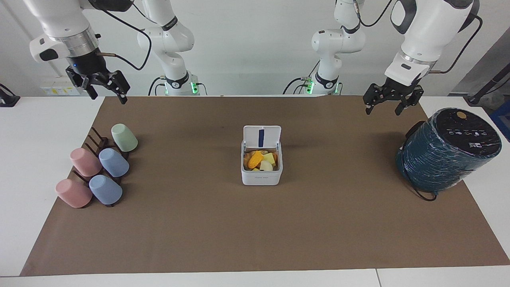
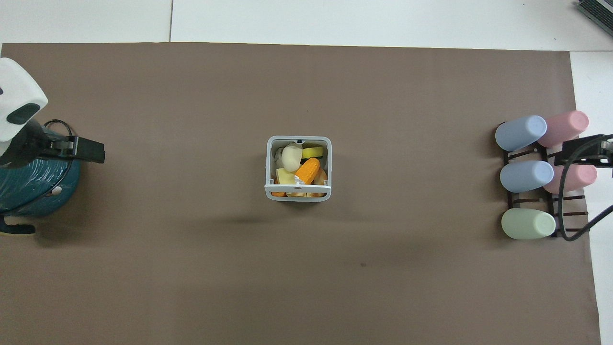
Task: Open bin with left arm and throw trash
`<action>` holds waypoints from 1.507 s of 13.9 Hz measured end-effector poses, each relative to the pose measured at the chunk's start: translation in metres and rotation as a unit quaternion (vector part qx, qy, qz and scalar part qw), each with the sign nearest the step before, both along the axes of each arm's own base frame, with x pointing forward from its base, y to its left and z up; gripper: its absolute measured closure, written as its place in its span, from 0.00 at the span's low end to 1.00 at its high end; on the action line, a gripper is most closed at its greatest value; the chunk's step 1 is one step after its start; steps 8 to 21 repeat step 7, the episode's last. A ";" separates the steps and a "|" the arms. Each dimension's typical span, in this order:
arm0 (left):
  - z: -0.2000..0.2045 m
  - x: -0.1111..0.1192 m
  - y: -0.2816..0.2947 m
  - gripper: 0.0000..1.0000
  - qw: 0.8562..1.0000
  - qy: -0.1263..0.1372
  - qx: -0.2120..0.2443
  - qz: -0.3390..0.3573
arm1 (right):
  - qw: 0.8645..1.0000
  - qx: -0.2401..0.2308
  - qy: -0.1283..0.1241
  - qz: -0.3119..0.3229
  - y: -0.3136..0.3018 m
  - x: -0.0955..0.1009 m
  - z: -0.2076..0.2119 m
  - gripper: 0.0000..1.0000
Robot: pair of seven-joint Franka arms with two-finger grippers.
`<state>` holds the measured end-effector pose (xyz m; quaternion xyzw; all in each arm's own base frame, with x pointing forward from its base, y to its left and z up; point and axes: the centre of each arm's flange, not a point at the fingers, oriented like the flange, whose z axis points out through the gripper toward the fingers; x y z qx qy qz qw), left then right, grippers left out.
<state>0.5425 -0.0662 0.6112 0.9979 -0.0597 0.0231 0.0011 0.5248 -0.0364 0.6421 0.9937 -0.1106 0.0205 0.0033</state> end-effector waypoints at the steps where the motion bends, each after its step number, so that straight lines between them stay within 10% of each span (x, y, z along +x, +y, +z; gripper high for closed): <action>1: 0.000 0.000 0.000 0.00 1.000 0.000 0.000 0.000 | 1.000 0.000 0.001 0.002 0.001 0.000 -0.001 0.00; 21: 0.000 0.000 0.000 0.00 1.000 0.000 0.001 -0.015 | 1.000 -0.001 0.017 0.021 0.011 -0.003 -0.004 0.00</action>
